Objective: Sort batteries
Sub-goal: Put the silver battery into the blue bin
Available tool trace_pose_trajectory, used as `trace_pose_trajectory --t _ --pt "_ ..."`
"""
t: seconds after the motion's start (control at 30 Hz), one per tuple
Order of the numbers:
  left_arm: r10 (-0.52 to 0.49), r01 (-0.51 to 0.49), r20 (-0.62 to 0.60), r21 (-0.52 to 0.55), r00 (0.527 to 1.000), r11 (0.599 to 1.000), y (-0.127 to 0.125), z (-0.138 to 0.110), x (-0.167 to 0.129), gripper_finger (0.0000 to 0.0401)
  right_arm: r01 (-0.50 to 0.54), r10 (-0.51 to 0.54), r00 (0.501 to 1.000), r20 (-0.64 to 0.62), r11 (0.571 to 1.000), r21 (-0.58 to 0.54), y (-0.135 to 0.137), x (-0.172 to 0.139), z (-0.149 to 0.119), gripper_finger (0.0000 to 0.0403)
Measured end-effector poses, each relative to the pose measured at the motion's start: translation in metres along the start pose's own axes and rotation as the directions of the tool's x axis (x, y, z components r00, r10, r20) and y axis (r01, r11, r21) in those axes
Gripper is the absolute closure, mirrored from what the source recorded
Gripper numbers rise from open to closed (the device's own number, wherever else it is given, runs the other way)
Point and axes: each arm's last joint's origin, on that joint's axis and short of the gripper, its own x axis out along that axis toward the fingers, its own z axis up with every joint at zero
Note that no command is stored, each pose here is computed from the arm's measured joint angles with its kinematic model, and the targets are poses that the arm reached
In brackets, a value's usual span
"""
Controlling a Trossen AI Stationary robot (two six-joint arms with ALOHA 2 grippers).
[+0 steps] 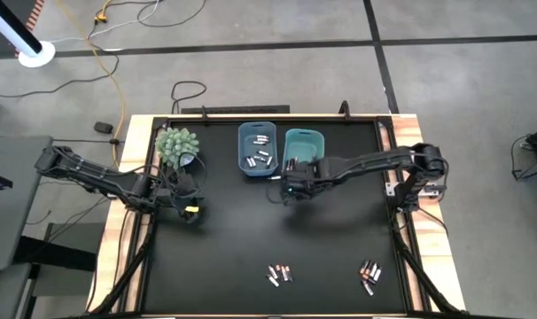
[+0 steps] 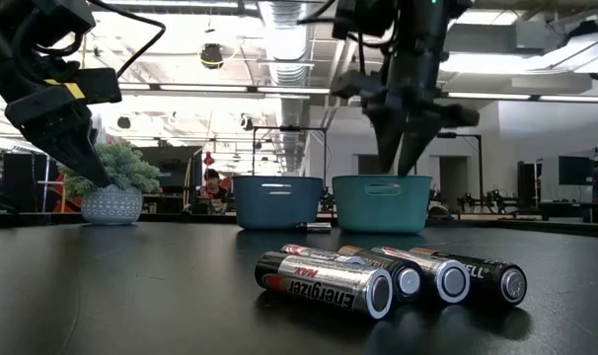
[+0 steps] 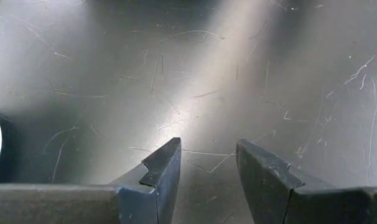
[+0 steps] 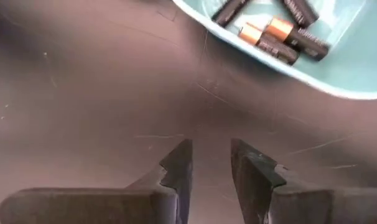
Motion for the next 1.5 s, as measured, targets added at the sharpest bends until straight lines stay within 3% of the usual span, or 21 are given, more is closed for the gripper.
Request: trace_pose_trajectory --t 0.17,0.37,0.63,1.0,1.23,1.5 --pt "0.0 0.0 0.0 0.0 1.0 1.0 0.0 0.0 0.0 0.0253 0.044 -0.044 0.999 -0.012 0.999 0.025 -0.002 0.023 0.003 0.028" --pt "0.0 0.0 -0.001 -0.001 1.0 1.0 0.0 0.0 0.0 0.0253 0.112 -0.113 0.993 -0.019 0.994 -0.007 -0.013 0.042 0.026 0.028" --pt "0.0 0.0 0.0 -0.04 1.0 0.999 0.0 0.0 0.0 0.0253 0.183 -0.18 0.981 0.072 0.983 -0.029 -0.03 0.043 0.056 0.028" --pt "0.0 0.0 -0.001 -0.042 1.0 0.999 0.0 0.0 0.0 0.0253 0.165 -0.159 0.979 0.128 0.986 -0.033 -0.046 0.045 0.091 0.028" --pt "0.0 0.0 0.0 -0.057 1.0 0.998 0.0 0.0 0.0 0.0253 0.158 -0.149 0.982 0.116 0.985 -0.074 -0.041 0.043 0.083 0.028" --pt "0.0 0.0 -0.001 -0.052 1.0 0.999 0.0 0.0 0.0 0.0253 0.104 -0.061 0.989 0.138 0.94 -0.324 -0.026 0.006 0.05 0.028"
